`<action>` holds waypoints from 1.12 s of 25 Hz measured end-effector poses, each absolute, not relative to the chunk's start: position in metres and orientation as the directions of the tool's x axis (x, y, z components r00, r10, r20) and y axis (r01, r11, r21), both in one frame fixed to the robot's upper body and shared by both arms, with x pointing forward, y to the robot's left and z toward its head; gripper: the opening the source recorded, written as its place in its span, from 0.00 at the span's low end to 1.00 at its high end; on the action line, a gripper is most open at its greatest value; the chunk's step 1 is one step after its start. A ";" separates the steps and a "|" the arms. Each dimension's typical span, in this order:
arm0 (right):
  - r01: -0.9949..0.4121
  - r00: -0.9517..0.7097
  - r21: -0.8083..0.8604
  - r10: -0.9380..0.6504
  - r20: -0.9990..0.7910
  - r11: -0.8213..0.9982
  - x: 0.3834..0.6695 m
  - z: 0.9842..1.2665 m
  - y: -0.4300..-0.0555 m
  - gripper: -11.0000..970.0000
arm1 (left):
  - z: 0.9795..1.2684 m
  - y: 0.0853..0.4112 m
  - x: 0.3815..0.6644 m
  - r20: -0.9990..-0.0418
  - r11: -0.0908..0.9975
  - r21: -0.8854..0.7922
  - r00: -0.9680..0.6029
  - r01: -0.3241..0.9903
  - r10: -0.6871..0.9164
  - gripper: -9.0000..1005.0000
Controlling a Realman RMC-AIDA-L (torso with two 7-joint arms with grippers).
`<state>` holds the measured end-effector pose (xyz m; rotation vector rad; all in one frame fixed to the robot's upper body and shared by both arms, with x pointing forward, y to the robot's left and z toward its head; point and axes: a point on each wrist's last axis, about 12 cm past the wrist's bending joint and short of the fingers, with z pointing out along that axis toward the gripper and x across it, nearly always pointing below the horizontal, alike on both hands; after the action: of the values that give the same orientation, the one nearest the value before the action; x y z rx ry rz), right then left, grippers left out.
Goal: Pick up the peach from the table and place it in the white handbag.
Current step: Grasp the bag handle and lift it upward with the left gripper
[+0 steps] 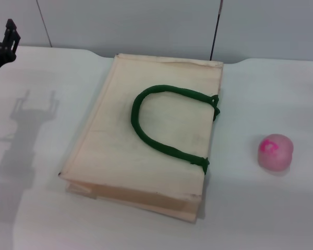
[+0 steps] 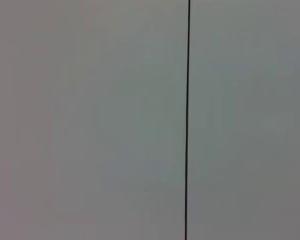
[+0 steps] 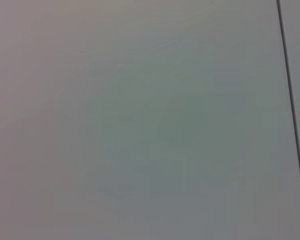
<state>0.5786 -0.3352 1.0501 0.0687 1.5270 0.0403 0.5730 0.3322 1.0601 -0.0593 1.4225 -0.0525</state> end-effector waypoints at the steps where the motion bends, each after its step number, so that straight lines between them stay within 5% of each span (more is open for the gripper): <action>1: 0.017 0.043 0.070 0.069 -0.997 0.997 0.578 1.050 -0.335 0.93 | 1.060 0.332 0.573 -0.987 0.997 -0.073 0.147 0.001 -0.072 0.65; 19: 0.022 0.027 0.079 0.079 -0.997 0.997 0.578 1.048 -0.337 0.93 | 1.059 0.329 0.574 -0.987 0.997 -0.080 0.137 0.022 -0.082 0.65; 28: -0.058 -0.052 0.119 0.116 -0.992 0.991 0.587 1.049 -0.336 0.93 | 1.060 0.323 0.581 -0.975 0.963 -0.209 0.036 0.171 -0.218 0.65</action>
<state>0.5873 -0.3363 1.0489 0.0450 1.6167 0.1410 0.5814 0.3231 1.0599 -0.0378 1.5060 -0.2984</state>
